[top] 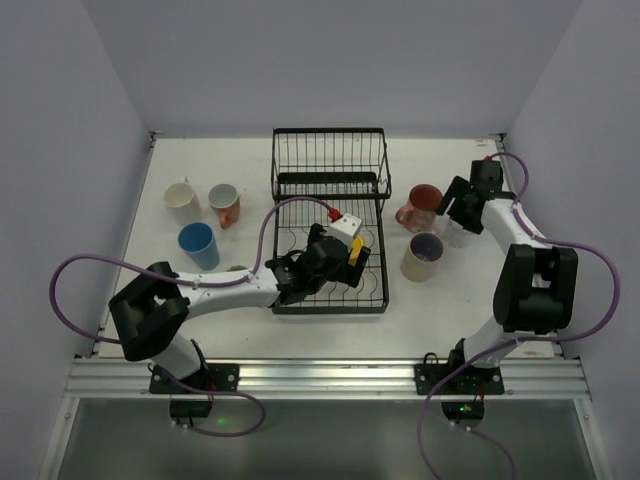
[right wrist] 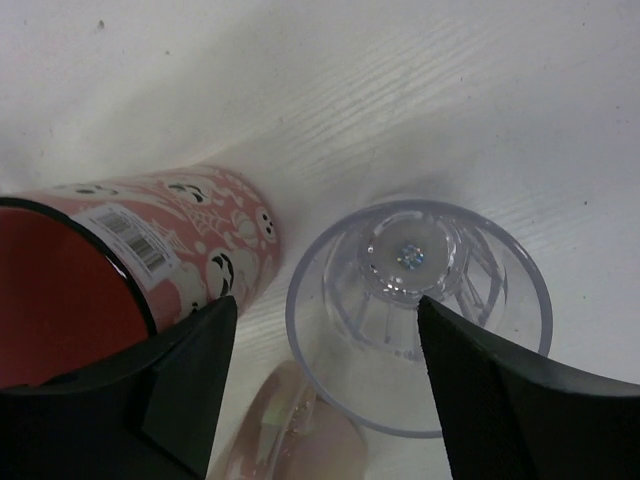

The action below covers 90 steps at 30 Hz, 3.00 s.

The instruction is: Unload the cups from the dish rack

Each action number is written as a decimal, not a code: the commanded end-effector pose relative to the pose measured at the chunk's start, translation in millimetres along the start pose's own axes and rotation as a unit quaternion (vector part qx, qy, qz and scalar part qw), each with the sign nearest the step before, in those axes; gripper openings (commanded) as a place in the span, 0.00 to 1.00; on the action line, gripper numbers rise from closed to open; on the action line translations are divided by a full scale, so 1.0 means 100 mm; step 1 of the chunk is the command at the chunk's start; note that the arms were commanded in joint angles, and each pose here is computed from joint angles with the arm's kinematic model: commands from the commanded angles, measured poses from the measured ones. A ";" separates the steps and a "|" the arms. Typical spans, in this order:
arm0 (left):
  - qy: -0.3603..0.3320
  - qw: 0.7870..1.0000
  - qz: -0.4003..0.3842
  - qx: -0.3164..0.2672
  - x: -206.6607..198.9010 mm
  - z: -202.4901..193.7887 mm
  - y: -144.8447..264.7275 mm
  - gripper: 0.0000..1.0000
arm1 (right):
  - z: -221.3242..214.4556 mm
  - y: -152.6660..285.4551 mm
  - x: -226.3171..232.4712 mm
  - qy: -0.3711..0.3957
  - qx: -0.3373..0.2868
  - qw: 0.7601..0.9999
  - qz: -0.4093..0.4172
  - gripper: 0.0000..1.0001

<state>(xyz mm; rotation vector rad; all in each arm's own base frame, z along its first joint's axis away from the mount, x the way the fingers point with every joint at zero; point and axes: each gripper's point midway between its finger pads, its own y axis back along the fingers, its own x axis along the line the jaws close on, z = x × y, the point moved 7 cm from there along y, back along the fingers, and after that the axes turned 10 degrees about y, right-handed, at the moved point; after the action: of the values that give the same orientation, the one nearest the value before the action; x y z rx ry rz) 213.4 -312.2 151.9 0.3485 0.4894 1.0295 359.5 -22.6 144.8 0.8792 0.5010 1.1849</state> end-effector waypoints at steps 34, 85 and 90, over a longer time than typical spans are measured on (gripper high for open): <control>0.021 0.993 0.003 -0.118 -0.10 0.18 -0.33 0.34 | -0.65 1.69 0.41 -0.003 -0.209 0.935 0.286 0.99; 0.329 0.815 -0.392 -0.271 -0.42 1.37 1.81 0.86 | -1.30 3.12 1.38 -0.023 -0.218 0.600 0.770 0.00; 0.299 0.854 -0.323 -0.279 -0.20 1.37 1.95 1.00 | -1.23 3.05 1.36 -0.002 -0.212 0.682 0.700 0.00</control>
<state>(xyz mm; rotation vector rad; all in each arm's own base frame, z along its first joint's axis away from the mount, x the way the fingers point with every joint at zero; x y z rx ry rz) 138.7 -269.0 327.9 -0.5635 0.8900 0.5120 119.9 185.6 322.3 0.8288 -0.7169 2.6956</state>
